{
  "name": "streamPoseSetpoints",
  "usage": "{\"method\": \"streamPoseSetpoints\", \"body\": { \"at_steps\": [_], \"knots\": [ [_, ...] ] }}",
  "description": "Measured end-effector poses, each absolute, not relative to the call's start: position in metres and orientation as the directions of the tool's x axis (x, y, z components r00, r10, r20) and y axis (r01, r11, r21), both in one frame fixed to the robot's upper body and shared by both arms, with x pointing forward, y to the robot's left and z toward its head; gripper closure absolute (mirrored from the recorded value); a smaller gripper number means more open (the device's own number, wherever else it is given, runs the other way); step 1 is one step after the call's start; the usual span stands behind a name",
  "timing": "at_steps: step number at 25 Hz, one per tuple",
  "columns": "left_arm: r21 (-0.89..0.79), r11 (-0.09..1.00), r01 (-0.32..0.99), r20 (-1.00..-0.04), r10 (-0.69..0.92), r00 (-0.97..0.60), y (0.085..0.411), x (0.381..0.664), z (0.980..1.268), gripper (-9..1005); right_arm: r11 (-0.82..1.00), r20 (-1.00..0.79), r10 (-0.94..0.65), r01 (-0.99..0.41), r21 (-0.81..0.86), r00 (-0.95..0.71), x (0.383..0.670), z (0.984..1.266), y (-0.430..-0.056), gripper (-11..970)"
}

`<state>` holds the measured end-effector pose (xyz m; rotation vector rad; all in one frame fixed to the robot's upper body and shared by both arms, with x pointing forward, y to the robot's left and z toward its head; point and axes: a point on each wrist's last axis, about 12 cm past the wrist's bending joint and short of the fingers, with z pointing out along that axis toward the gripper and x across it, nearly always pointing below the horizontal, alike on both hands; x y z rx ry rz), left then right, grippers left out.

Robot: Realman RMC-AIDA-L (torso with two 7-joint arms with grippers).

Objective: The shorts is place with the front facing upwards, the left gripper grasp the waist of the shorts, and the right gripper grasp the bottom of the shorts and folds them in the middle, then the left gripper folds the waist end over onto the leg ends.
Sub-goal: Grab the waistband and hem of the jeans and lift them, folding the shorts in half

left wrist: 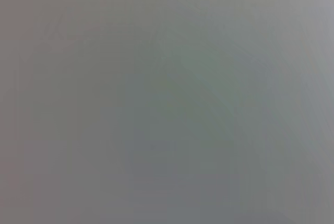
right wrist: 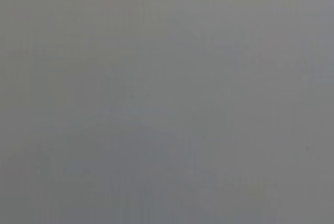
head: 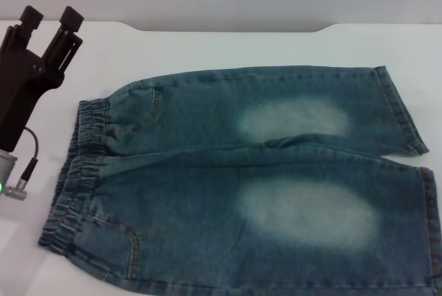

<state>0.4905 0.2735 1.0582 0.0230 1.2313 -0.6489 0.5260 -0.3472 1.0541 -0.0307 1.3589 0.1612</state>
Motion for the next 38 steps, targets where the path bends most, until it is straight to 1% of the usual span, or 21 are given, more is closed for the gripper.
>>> {"method": "streamPoseSetpoints", "body": {
  "at_steps": [1, 4, 9, 11, 14, 15, 17, 18, 19, 20, 23, 24, 25, 26, 27, 28, 29, 30, 35, 38],
  "knots": [
    [-0.331, 0.815, 0.477, -0.874, -0.455, 0.171, 0.274, 0.491, 1.059, 163, 0.989, -0.975, 0.098, -0.133, 0.072, 0.201, 0.526, 1.054, -0.347, 624],
    [-0.368, 0.751, 0.548, -0.859, -0.501, 0.109, 0.271, 0.499, 1.065, 164, 0.989, -0.975, 0.097, -0.132, 0.072, 0.200, 0.526, 1.054, -0.348, 625],
    [-0.408, 0.595, 0.693, -0.841, -0.540, -0.032, 0.267, 0.526, 1.088, 165, 0.988, -0.976, 0.105, -0.129, 0.082, 0.188, 0.524, 1.051, -0.347, 625],
    [-0.420, 0.542, 0.728, -0.837, -0.541, -0.080, 0.267, 0.536, 1.098, 165, 0.989, -0.977, 0.105, -0.125, 0.082, 0.185, 0.523, 1.050, -0.348, 625],
    [-0.422, 0.436, 0.795, -0.848, -0.501, -0.176, 0.266, 0.556, 1.121, 165, 0.989, -0.978, 0.105, -0.120, 0.084, 0.179, 0.523, 1.049, -0.348, 625],
    [-0.420, 0.401, 0.814, -0.860, -0.463, -0.216, 0.269, 0.562, 1.131, 166, 0.989, -0.978, 0.105, -0.119, 0.084, 0.178, 0.523, 1.049, -0.349, 625],
    [-0.410, 0.360, 0.838, -0.872, -0.423, -0.246, 0.267, 0.570, 1.143, 166, 0.990, -0.978, 0.105, -0.116, 0.085, 0.178, 0.522, 1.049, -0.349, 626],
    [-0.410, 0.360, 0.838, -0.872, -0.423, -0.246, 0.267, 0.570, 1.143, 166, 0.990, -0.978, 0.105, -0.113, 0.086, 0.178, 0.522, 1.049, -0.350, 626],
    [-0.413, 0.306, 0.858, -0.890, -0.337, -0.308, 0.266, 0.577, 1.160, 166, 0.990, -0.978, 0.105, -0.110, 0.086, 0.179, 0.522, 1.049, -0.350, 626],
    [-0.414, 0.290, 0.863, -0.897, -0.294, -0.331, 0.267, 0.579, 1.168, 166, 0.991, -0.979, 0.101, -0.106, 0.083, 0.180, 0.521, 1.049, -0.351, 626],
    [-0.414, 0.284, 0.865, -0.902, -0.257, -0.347, 0.269, 0.581, 1.174, 167, 0.993, -0.980, 0.082, -0.094, 0.066, 0.183, 0.521, 1.049, -0.352, 626],
    [-0.391, 0.271, 0.879, -0.920, -0.092, -0.381, 0.272, 0.582, 1.194, 167, 0.994, -0.980, 0.077, -0.089, 0.061, 0.185, 0.520, 1.049, -0.353, 626],
    [-0.387, 0.267, 0.882, -0.916, -0.002, -0.402, 0.273, 0.579, 1.200, 167, 0.995, -0.980, 0.072, -0.084, 0.057, 0.186, 0.520, 1.049, -0.353, 626],
    [-0.379, 0.269, 0.885, -0.912, 0.054, -0.407, 0.274, 0.578, 1.206, 167, 0.995, -0.980, 0.069, -0.079, 0.055, 0.187, 0.520, 1.049, -0.354, 626],
    [-0.379, 0.269, 0.885, -0.912, 0.054, -0.407, 0.274, 0.578, 1.206, 168, 0.996, -0.980, 0.067, -0.072, 0.054, 0.189, 0.520, 1.049, -0.355, 626],
    [-0.374, 0.279, 0.885, -0.903, 0.107, -0.415, 0.276, 0.576, 1.211, 168, 0.996, -0.979, 0.066, -0.066, 0.054, 0.191, 0.519, 1.049, -0.356, 626],
    [-0.363, 0.311, 0.878, -0.881, 0.193, -0.433, 0.280, 0.574, 1.217, 168, 0.997, -0.979, 0.065, -0.061, 0.055, 0.192, 0.519, 1.049, -0.357, 627],
    [-0.362, 0.330, 0.872, -0.866, 0.227, -0.446, 0.282, 0.571, 1.221, 168, 0.997, -0.979, 0.065, -0.058, 0.055, 0.192, 0.519, 1.049, -0.358, 627],
    [-0.337, 0.428, 0.839, -0.797, 0.344, -0.496, 0.300, 0.559, 1.240, 169, 0.997, -0.979, 0.064, -0.048, 0.056, 0.194, 0.519, 1.049, -0.360, 627],
    [-0.324, 0.496, 0.806, -0.734, 0.406, -0.545, 0.309, 0.551, 1.242, 169, 0.997, -0.978, 0.066, -0.039, 0.059, 0.197, 0.518, 1.050, -0.361, 627]
  ]
}}
